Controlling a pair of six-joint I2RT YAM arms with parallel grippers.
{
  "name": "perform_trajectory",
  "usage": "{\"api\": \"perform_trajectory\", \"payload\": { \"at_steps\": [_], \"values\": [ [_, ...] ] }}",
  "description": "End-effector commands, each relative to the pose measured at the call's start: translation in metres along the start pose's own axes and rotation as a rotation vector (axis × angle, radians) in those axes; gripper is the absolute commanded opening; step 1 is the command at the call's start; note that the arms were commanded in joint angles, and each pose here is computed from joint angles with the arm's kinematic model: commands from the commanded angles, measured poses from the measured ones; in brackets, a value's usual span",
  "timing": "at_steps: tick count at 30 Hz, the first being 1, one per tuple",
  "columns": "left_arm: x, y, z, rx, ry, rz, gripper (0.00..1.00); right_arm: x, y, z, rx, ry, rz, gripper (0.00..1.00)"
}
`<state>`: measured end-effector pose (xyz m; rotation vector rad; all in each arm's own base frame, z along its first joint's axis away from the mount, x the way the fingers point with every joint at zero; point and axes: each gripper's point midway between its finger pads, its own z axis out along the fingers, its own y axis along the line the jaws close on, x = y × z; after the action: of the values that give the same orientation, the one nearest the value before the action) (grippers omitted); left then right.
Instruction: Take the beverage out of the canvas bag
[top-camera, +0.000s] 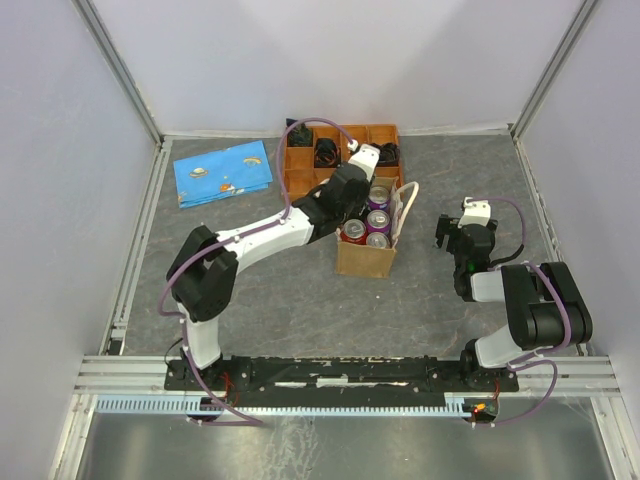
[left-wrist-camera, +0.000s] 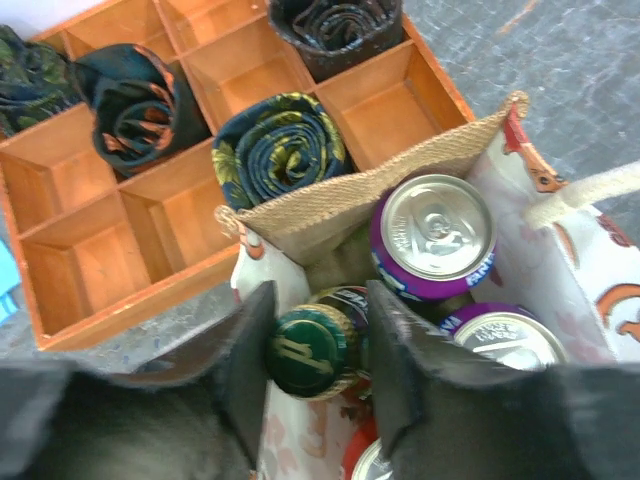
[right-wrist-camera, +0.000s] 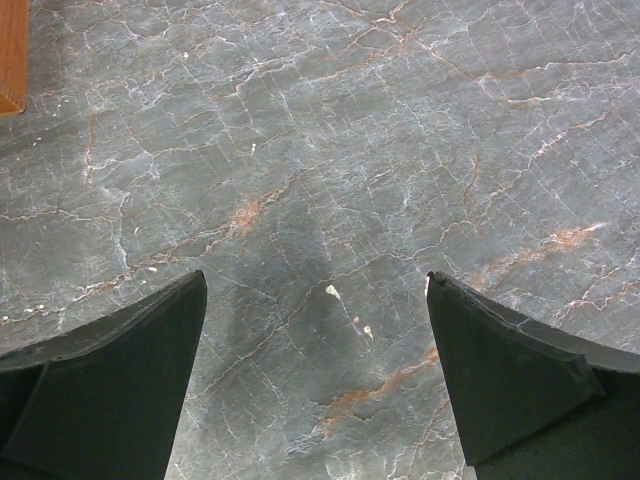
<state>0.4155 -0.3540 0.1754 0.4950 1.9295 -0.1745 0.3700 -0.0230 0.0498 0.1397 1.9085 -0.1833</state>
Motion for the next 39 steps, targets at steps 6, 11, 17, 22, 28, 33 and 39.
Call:
{"api": "perform_trajectory", "payload": {
  "at_steps": [6, 11, 17, 22, 28, 33, 39],
  "values": [
    [-0.008, 0.002, 0.007, -0.021, -0.046, -0.002, 0.04, -0.025, 0.002, 0.005, -0.009, -0.068, 0.02, 0.99],
    [-0.019, 0.001, 0.003, -0.012, -0.064, -0.001, 0.03, -0.025, 0.002, 0.005, -0.008, -0.069, 0.02, 0.99],
    [-0.079, 0.013, -0.022, -0.022, -0.218, 0.007, 0.03, -0.025, 0.002, 0.005, -0.009, -0.068, 0.02, 0.99],
    [-0.129, 0.024, -0.042, -0.05, -0.333, 0.014, 0.03, -0.025, 0.002, 0.005, -0.009, -0.069, 0.022, 0.99],
    [-0.178, 0.031, -0.066, -0.052, -0.422, 0.007, 0.03, -0.025, 0.003, 0.005, -0.009, -0.068, 0.022, 0.99],
    [-0.21, 0.039, -0.084, -0.07, -0.467, 0.01, 0.03, -0.025, 0.002, 0.005, -0.009, -0.068, 0.021, 0.99],
    [-0.252, 0.055, -0.117, -0.1, -0.545, 0.0, 0.03, -0.025, 0.002, 0.005, -0.009, -0.068, 0.022, 0.99]
  ]
}}
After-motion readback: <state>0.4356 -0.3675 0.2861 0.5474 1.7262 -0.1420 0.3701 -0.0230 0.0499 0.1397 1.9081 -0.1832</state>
